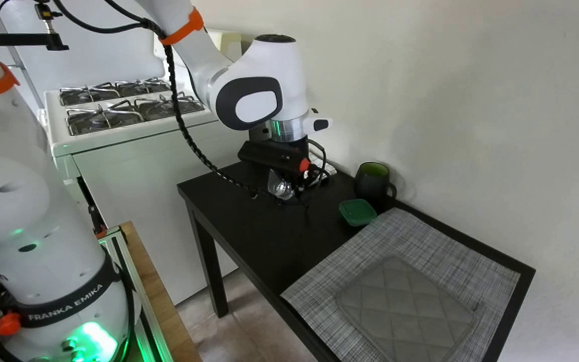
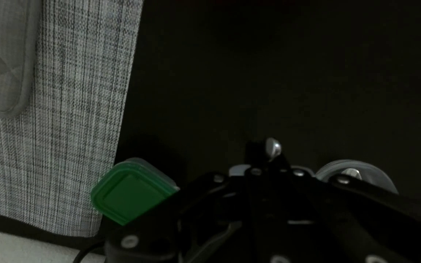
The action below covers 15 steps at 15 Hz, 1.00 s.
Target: Remove the folk and then the spoon from the glass cup and put them on the table
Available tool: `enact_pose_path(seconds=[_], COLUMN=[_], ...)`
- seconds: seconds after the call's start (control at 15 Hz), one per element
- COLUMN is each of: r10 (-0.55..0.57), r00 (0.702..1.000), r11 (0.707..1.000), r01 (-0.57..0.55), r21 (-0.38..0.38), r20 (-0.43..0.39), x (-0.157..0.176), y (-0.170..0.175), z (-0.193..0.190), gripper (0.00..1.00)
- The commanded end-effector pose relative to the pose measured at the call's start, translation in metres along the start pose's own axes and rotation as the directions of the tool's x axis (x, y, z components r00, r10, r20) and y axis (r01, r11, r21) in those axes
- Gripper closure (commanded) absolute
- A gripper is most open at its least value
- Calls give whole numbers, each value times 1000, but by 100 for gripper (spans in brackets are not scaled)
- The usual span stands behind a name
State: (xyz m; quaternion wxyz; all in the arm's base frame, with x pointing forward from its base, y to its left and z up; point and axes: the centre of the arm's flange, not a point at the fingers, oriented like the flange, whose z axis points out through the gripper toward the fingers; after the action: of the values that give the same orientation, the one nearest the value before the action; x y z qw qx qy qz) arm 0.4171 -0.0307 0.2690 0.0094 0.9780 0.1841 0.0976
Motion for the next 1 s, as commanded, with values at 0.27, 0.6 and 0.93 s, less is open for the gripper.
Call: enact_pose_path(seconds=[0.27, 0.6, 0.93], r10=[-31, -31, -26], r00=[995, 991, 991], r11=[1000, 999, 999], r01=[30, 29, 22], r21=[7, 17, 29], r20=[94, 127, 135], x=[-23, -28, -32], y=[-12, -15, -25], z=[48, 68, 84], gripper=[98, 98, 98])
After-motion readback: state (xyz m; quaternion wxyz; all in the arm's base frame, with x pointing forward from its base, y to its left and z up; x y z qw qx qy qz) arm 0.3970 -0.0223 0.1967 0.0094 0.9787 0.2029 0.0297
